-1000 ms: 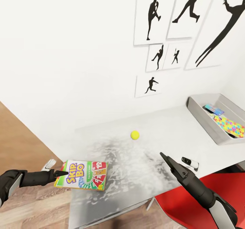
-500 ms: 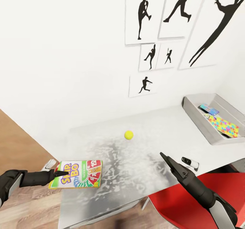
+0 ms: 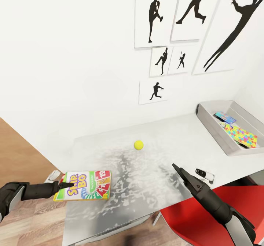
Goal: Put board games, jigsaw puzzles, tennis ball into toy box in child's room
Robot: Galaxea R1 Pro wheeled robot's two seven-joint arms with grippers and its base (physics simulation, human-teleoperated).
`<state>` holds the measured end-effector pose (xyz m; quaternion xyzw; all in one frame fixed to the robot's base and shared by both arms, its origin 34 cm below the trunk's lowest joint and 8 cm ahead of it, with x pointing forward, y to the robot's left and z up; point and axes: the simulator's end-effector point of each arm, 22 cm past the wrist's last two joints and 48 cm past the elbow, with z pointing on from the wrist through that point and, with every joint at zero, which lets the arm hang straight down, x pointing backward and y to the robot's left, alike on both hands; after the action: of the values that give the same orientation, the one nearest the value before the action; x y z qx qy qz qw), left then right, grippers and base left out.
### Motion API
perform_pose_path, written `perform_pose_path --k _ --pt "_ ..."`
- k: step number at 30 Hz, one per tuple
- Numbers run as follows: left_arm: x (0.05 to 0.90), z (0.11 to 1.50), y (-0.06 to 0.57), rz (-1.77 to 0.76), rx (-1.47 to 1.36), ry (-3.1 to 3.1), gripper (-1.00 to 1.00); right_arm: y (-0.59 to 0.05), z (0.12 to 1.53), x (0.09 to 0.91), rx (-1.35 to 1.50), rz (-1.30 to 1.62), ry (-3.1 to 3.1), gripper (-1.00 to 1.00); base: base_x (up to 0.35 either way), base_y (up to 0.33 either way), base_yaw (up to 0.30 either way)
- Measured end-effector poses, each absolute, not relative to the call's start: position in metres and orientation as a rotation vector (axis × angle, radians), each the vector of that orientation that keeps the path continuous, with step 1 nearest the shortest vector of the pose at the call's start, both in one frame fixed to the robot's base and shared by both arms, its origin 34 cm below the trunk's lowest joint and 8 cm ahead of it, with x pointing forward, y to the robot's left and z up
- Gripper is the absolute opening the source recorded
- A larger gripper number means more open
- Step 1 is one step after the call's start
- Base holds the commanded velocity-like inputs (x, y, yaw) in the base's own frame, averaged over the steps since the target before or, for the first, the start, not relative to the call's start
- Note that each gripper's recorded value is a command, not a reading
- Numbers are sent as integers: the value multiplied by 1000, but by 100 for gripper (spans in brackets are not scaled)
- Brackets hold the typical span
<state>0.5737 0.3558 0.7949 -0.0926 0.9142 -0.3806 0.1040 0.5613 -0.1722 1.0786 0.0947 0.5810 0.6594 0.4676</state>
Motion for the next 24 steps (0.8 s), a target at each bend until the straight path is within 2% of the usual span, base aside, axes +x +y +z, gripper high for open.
perform_pose_path --k 24 --pt "575 800 358 -1133 -261 2686 -100 -172 1079 561 231 1619 1425 100 0 0 0"
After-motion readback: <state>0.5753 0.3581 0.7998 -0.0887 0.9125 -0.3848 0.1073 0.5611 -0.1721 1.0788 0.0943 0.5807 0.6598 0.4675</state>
